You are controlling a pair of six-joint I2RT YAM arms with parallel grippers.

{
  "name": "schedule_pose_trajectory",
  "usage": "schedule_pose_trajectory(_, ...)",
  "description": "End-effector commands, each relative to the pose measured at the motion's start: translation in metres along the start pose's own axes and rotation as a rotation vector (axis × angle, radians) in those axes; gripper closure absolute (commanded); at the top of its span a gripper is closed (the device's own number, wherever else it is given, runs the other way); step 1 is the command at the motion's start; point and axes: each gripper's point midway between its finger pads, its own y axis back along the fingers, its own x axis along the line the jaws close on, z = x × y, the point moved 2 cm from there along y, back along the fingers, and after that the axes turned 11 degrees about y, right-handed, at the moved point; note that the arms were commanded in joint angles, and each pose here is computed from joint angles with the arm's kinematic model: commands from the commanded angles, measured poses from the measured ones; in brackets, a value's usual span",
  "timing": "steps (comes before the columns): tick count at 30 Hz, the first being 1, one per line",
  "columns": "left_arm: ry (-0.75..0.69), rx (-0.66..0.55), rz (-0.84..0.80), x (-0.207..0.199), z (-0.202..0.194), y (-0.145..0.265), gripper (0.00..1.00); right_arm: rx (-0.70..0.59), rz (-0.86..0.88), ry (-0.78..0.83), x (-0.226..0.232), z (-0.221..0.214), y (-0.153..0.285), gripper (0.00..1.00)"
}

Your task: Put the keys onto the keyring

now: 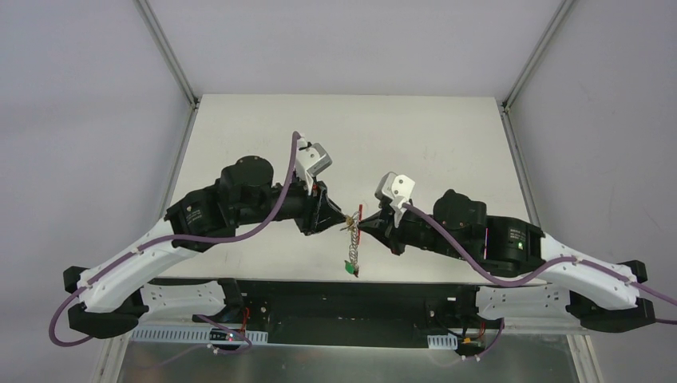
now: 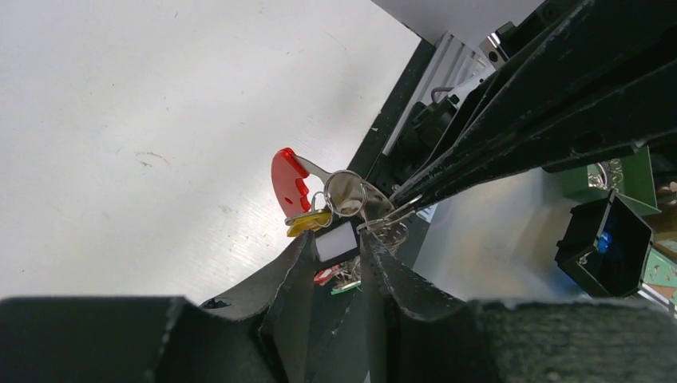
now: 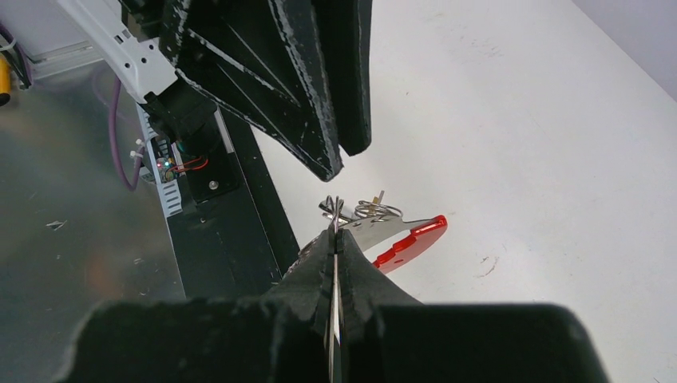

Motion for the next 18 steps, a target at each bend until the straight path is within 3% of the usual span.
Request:
schedule_pose_trajectory(1, -0.019, -0.063, -0.086, -0.017, 0.009, 0.015, 0.69, -0.126, 0.009, -0.036, 0.0, 0.027, 0.009, 1.0)
schedule_pose_trajectory(8, -0.064, -0.113, -0.247, -0.041, 0.013, 0.031, 0.52, -0.209, 0.037, -0.054, 0.004, 0.034, 0.016, 1.0)
schedule_pose_trajectory(18, -0.154, -0.133, -0.441, -0.066, 0.01, 0.037, 0.48, -0.354, 0.198, -0.109, 0.027, 0.064, 0.029, 1.0)
